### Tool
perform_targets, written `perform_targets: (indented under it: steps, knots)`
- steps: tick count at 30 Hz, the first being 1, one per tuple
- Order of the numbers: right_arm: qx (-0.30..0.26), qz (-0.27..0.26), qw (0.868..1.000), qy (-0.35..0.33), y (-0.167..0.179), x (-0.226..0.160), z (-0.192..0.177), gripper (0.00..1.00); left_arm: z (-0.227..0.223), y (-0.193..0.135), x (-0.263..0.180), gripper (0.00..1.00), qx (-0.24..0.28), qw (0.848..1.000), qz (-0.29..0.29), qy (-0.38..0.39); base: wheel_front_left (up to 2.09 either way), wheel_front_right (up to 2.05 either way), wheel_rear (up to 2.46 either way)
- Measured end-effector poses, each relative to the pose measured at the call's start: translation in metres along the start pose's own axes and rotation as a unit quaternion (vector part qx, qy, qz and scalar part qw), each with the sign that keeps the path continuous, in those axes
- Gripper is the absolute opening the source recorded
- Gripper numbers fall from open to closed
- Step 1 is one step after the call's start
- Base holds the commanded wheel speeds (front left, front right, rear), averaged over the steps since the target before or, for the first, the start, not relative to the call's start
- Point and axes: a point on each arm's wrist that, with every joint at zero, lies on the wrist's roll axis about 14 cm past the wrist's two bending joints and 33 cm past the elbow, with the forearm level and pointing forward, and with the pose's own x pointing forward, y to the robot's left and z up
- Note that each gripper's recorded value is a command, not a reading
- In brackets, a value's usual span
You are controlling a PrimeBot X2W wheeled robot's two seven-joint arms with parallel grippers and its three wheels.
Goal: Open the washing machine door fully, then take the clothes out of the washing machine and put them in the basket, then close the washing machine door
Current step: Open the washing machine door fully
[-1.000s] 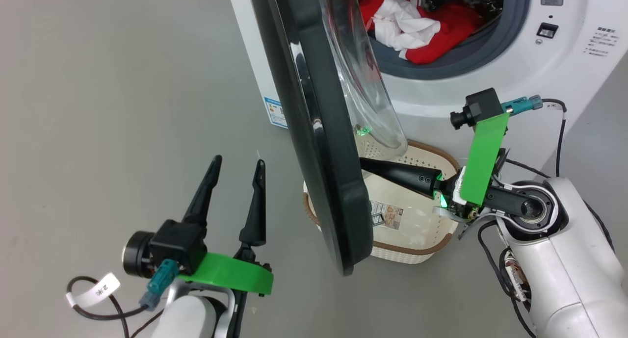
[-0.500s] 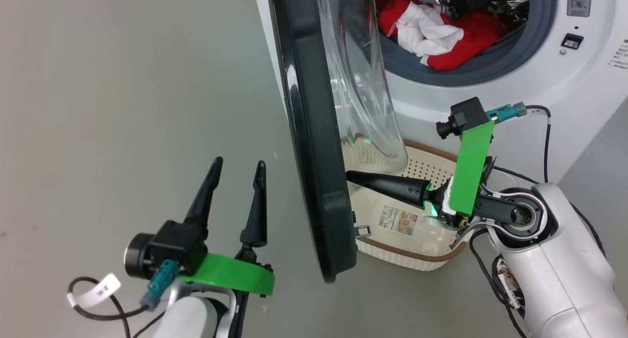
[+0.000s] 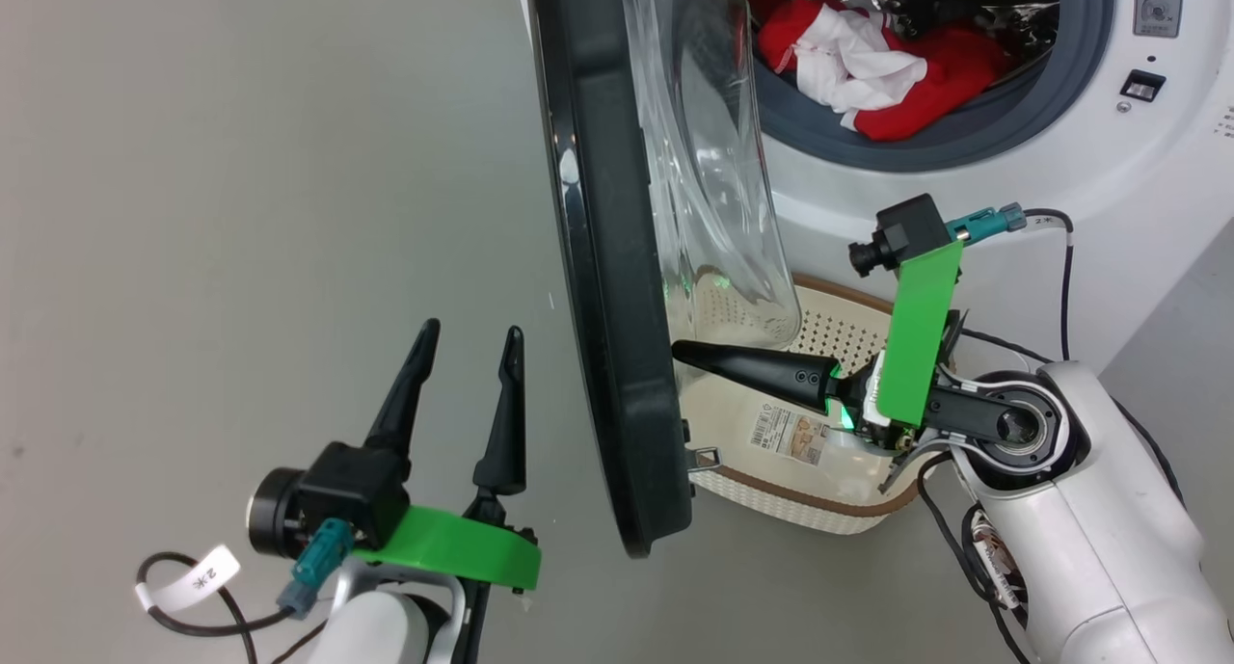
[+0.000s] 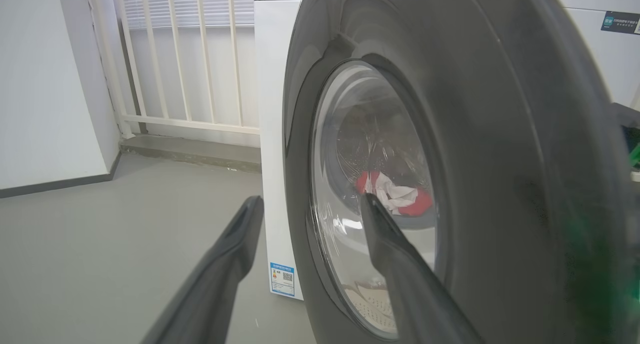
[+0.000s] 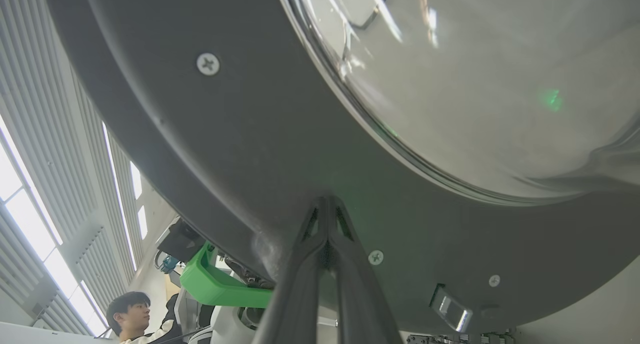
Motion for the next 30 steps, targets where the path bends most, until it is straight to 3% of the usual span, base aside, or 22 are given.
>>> perform_targets:
  steps: [10, 11, 12, 13, 14, 15, 20, 23, 26, 30]
  knots:
    - [-0.025, -0.022, 0.999, -0.028, -0.001, -0.006, 0.007, 0.01, 0.002, -0.002, 0.0, 1.0, -0.003, 1.0, 0.0, -0.004, 0.0, 0.0, 0.0]
    - [-0.03, -0.029, 0.999, -0.034, -0.004, -0.007, 0.007, 0.25, 0.003, -0.002, 0.0, 1.0, -0.006, 1.0, 0.0, -0.004, 0.0, 0.0, 0.0]
    - [-0.034, -0.035, 0.998, -0.037, -0.006, -0.009, 0.006, 0.25, 0.003, -0.002, 0.0, 1.0, -0.008, 1.0, 0.0, -0.004, 0.0, 0.0, 0.0]
    - [-0.041, -0.044, 0.997, -0.044, -0.009, -0.012, 0.007, 0.44, 0.003, -0.002, 0.0, 1.0, -0.011, 1.0, 0.0, -0.004, 0.0, 0.0, 0.0]
    - [-0.054, -0.057, 0.996, -0.052, -0.012, -0.014, 0.008, 0.79, 0.003, -0.002, 0.0, 1.0, -0.013, 1.0, 0.0, -0.004, 0.0, 0.0, 0.0]
    - [-0.071, -0.069, 0.993, -0.06, -0.013, -0.017, 0.01, 1.0, 0.003, -0.002, 0.001, 1.0, -0.014, 1.0, 0.0, -0.004, 0.0, 0.0, 0.0]
    - [-0.15, -0.126, 0.975, -0.106, -0.02, -0.033, 0.022, 1.0, 0.001, -0.002, 0.0, 1.0, -0.017, 1.0, -0.002, -0.002, 0.0, 0.0, 0.0]
    - [-0.205, -0.157, 0.957, -0.132, -0.022, -0.041, 0.026, 1.0, -0.004, 0.0, -0.004, 1.0, -0.018, 1.0, 0.002, 0.006, 0.0, 0.0, 0.0]
    - [-0.258, -0.176, 0.935, -0.165, -0.018, -0.048, 0.032, 1.0, -0.003, -0.001, -0.004, 1.0, -0.02, 1.0, -0.001, 0.003, 0.0, 0.0, 0.0]
    - [-0.342, -0.21, 0.892, -0.207, -0.017, -0.061, 0.041, 1.0, -0.003, 0.001, -0.006, 1.0, -0.021, 1.0, 0.001, 0.003, 0.0, 0.0, 0.0]
